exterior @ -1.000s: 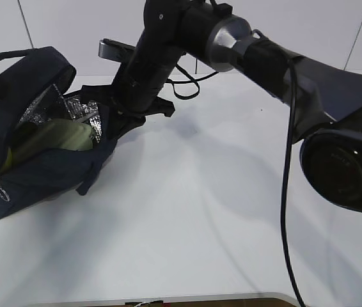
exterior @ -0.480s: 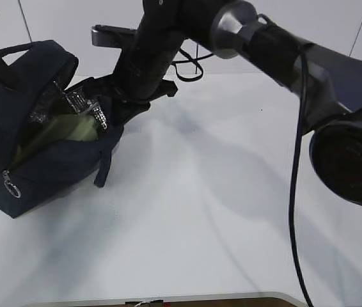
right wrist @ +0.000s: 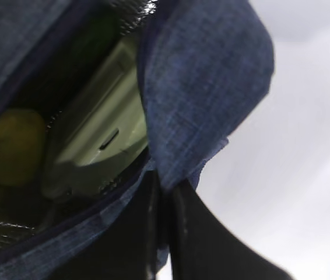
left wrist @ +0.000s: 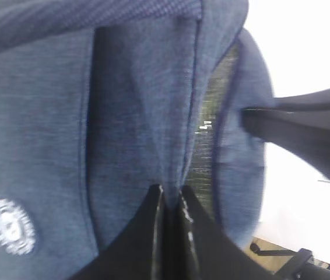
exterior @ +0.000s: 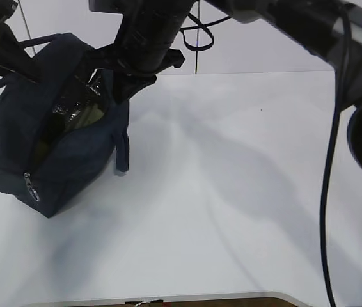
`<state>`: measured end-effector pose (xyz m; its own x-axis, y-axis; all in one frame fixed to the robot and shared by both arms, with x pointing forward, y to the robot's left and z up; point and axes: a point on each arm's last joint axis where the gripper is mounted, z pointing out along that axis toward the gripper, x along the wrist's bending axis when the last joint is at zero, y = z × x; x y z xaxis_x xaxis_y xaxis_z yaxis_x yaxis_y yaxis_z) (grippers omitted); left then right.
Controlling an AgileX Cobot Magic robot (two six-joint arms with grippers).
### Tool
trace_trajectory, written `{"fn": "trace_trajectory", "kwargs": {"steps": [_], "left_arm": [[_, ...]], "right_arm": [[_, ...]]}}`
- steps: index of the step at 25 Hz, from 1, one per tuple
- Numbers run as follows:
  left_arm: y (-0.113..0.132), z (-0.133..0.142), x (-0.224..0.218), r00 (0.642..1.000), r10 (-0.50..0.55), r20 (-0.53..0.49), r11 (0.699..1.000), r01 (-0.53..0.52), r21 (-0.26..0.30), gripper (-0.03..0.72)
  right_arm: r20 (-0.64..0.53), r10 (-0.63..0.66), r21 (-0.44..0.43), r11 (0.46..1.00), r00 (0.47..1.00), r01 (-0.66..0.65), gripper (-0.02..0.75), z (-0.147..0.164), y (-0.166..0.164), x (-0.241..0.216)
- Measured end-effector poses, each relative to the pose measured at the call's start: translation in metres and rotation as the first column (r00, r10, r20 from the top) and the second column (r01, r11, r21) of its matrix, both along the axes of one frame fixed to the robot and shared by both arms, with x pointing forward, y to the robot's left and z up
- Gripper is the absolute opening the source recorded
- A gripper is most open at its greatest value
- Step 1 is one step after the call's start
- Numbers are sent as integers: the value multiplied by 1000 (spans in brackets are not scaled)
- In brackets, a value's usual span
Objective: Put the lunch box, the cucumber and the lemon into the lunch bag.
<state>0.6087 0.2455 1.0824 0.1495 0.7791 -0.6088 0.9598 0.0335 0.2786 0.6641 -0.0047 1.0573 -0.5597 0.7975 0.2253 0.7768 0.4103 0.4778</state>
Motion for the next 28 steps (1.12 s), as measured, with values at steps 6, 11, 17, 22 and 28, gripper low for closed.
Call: {"fn": "trace_trajectory", "kwargs": {"steps": [6, 11, 17, 22, 28], "left_arm": [[-5, 7, -2, 1000, 2, 11, 999, -1, -47, -13], [-22, 11, -6, 999, -37, 17, 997, 38, -68, -13], [-64, 12, -17, 990, -142, 20, 985, 144, -95, -14], [-74, 14, -20, 987, -161, 20, 979, 162, -126, -13], [-79, 20, -20, 989, -149, 18, 967, 150, -206, -13]], "right_arm": [[18, -7, -102, 995, 1000, 9, 16, 19, -17, -20], [73, -15, -130, 991, 997, 24, 16, 47, -33, -35], [83, -19, -170, 985, 996, 33, 16, 61, -48, -52], [115, -41, -243, 968, 993, 68, 16, 70, -65, -65], [166, -79, -305, 944, 983, 127, 16, 75, -77, -66]]}}
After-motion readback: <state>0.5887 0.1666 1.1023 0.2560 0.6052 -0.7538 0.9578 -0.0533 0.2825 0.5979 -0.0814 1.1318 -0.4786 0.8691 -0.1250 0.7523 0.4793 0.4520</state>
